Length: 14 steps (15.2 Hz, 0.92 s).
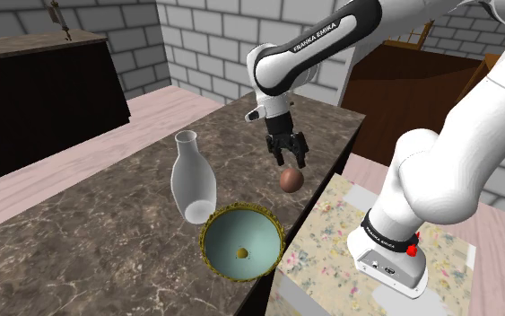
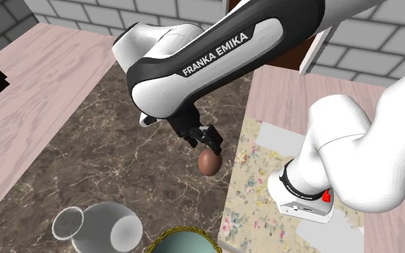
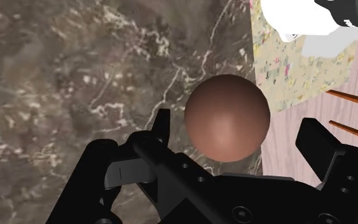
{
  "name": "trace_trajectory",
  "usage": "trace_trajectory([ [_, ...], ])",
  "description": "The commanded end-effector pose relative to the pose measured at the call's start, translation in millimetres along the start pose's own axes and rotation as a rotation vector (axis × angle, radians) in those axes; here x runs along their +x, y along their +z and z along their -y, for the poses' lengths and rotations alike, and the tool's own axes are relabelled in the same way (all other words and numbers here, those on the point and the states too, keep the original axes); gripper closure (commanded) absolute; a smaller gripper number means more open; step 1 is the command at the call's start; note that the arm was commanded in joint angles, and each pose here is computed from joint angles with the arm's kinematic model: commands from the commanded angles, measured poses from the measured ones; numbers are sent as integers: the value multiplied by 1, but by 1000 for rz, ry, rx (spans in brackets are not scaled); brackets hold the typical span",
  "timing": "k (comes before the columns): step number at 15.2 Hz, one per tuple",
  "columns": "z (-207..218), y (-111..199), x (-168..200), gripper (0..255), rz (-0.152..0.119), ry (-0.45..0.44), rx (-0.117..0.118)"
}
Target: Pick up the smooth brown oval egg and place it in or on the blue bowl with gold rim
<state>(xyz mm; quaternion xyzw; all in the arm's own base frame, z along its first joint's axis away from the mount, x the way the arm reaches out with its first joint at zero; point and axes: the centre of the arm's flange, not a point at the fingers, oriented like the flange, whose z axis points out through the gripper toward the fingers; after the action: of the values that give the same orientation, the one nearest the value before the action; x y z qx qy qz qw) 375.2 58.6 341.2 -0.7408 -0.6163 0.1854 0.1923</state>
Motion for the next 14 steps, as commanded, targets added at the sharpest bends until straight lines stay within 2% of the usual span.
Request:
trace_trajectory([
  [1,1,12,1,0,1,-4,1],
  [4,1,26,1,0,1,-4,1],
  [11,1,26,1,0,1,-4,1],
  [12,1,26,1,255,1,-4,1],
  [14,1,26,1,255,1,-4,1],
])
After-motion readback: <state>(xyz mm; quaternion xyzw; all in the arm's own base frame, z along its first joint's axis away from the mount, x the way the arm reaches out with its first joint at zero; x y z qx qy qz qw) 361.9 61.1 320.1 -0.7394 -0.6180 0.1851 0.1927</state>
